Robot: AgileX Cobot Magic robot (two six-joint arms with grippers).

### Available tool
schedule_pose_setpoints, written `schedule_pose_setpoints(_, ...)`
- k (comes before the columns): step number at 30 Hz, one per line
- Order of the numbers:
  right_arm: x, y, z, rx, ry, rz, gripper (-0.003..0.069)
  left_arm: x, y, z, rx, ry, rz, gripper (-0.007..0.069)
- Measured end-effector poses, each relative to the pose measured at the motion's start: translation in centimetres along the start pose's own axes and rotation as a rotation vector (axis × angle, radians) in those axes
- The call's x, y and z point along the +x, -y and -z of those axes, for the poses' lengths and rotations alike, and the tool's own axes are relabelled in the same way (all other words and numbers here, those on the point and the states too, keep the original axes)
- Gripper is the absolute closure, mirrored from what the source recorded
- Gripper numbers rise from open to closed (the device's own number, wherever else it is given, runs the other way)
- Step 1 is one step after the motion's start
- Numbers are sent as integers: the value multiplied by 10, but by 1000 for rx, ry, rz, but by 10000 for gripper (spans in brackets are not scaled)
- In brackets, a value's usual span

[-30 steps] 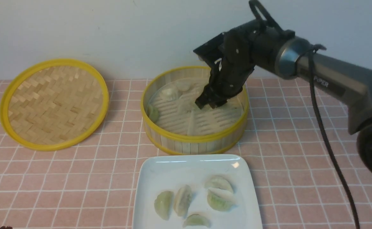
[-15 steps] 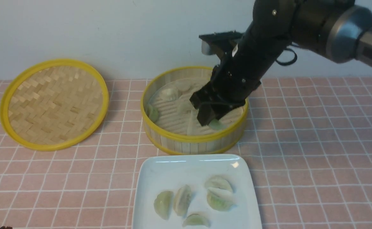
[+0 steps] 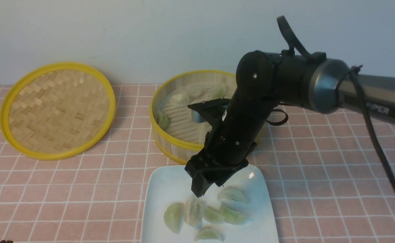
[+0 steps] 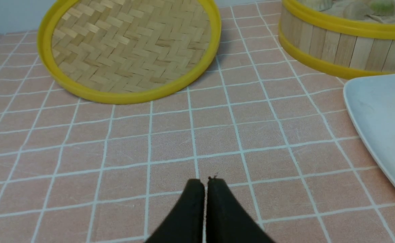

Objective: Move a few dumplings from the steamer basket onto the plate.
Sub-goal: Use the right arm to put the dumpling into the plate, then use the right arm to grab a dumpling from inside the steamer

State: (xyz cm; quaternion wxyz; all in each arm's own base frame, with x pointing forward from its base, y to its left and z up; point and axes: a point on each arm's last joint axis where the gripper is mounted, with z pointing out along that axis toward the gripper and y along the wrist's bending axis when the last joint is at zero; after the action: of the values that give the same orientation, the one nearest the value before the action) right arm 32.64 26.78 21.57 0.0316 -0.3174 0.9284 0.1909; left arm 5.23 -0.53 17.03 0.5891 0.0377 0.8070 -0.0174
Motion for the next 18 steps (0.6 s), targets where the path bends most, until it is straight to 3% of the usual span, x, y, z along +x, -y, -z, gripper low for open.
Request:
schedule_pose_setpoints(3,-15,6,19,48,80,27,134,0,0,0,0,0,0,631)
schedule_pose_setpoints(5,-31,17,36,113,173,47,126,0,0,0,0,0,0,631)
schedule_pose_setpoints(9,-64,54,64,245,330,43,145,0,0,0,0,0,0,631)
schedule_pose_setpoints(18,-110,118,31,315,396,94,183,0,0,0,0,0,0,631)
